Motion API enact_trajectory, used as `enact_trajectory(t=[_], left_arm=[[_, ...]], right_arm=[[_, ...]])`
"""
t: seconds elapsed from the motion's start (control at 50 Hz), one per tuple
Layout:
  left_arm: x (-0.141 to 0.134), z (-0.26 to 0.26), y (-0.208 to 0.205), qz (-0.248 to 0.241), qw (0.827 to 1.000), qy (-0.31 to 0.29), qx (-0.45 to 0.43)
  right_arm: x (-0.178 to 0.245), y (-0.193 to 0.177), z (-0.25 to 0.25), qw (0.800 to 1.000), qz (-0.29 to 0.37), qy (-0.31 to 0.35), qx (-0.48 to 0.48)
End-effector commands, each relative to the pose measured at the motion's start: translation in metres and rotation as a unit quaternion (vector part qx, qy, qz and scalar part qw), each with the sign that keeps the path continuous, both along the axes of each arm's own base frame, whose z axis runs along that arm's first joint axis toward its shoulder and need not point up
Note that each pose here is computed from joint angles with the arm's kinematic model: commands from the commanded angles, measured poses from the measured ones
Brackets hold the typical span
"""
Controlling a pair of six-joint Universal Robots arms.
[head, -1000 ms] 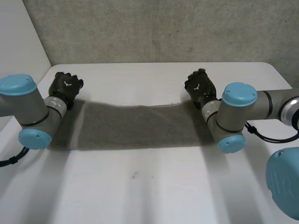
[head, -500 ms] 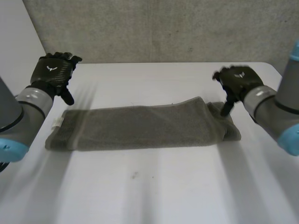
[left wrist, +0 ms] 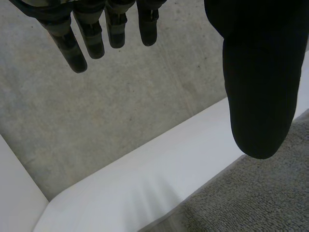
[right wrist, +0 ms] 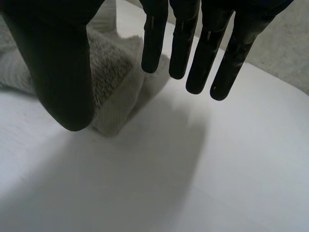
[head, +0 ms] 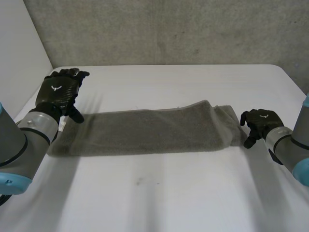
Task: Fold the laundry
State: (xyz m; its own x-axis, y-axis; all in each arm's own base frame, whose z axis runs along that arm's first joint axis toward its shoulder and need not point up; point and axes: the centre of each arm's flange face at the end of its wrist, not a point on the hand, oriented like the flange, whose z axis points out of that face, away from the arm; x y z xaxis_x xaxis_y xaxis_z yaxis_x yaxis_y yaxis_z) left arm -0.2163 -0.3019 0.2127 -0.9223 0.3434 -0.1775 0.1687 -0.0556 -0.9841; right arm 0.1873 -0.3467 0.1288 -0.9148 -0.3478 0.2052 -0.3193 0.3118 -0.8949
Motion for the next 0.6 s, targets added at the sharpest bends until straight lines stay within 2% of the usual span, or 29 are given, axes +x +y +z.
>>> enact_trajectory(t=[0.02, 0.2, 0.42, 0.48, 0.56, 0.58, 0.6], left_arm=[[0.0, 0.001, 0.0, 0.0, 1.0, 0.0, -0.001], [0.001, 0.0, 0.0, 0.001, 1.0, 0.0, -0.001], [0.001, 0.005, 0.001, 0.002, 1.0, 0.002, -0.008], [0.001, 0.005, 0.002, 0.002, 1.0, 0.002, -0.008], [0.001, 0.006, 0.002, 0.002, 1.0, 0.003, -0.008], [0.001, 0.006, 0.002, 0.001, 1.0, 0.003, -0.008], [0.001, 0.006, 0.002, 0.001, 1.0, 0.003, -0.008]], right_arm=[[0.0, -0.005, -0.008, 1.0, 0.0, -0.002, 0.003], [0.004, -0.01, -0.017, 1.0, 0.019, -0.008, -0.004], [-0.013, -0.021, 0.009, 0.999, -0.018, 0.006, -0.045], [-0.019, -0.025, 0.011, 0.998, -0.035, 0.026, -0.05], [-0.046, -0.038, 0.016, 0.99, -0.071, 0.101, -0.071], [-0.046, -0.038, 0.016, 0.99, -0.071, 0.101, -0.071], [-0.056, -0.042, 0.017, 0.984, -0.083, 0.136, -0.077]])
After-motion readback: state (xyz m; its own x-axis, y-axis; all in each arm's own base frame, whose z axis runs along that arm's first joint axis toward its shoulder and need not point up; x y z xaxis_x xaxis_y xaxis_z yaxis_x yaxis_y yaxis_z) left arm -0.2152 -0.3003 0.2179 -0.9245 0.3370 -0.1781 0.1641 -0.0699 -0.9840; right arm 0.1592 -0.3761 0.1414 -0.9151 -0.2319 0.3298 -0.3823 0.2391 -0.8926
